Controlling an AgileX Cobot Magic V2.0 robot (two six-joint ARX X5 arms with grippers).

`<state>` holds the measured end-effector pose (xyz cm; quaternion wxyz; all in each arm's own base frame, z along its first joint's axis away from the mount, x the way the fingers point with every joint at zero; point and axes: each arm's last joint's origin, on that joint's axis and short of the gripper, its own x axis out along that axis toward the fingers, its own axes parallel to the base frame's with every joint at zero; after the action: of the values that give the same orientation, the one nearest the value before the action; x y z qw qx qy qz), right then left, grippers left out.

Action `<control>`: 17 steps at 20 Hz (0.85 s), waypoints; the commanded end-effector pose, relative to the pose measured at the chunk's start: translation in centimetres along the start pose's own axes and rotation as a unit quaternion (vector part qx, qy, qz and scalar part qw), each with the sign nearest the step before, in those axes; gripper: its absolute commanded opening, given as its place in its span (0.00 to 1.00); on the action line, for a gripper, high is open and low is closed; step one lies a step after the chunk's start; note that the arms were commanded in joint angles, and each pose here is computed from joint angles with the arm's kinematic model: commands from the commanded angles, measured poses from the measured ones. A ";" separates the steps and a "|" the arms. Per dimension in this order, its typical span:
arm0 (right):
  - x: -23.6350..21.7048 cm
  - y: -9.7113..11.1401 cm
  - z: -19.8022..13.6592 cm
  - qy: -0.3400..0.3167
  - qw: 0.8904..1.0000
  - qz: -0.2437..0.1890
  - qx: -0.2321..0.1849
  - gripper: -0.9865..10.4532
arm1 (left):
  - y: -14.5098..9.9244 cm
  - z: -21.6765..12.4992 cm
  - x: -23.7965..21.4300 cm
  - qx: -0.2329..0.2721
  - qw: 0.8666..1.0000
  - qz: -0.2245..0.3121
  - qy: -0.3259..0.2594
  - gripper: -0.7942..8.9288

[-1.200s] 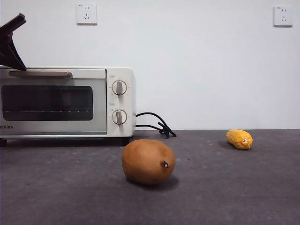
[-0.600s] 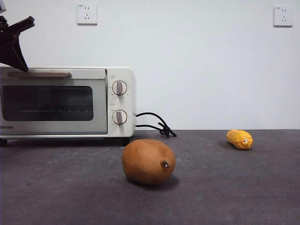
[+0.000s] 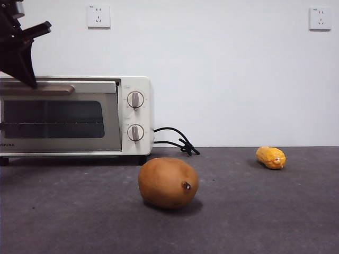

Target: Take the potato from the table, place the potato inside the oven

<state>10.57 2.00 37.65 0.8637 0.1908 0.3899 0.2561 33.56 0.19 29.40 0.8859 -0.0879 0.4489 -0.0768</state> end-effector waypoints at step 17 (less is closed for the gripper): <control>-1.3 0.7 -1.4 -0.003 1.000 0.001 -0.008 0.09 | 1.2 -2.7 3.4 0.019 0.990 0.079 0.117 0.07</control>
<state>8.61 1.94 37.74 0.8639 0.1905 0.3895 0.2562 32.11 0.09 24.08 0.7962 -0.0416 0.6030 -0.0263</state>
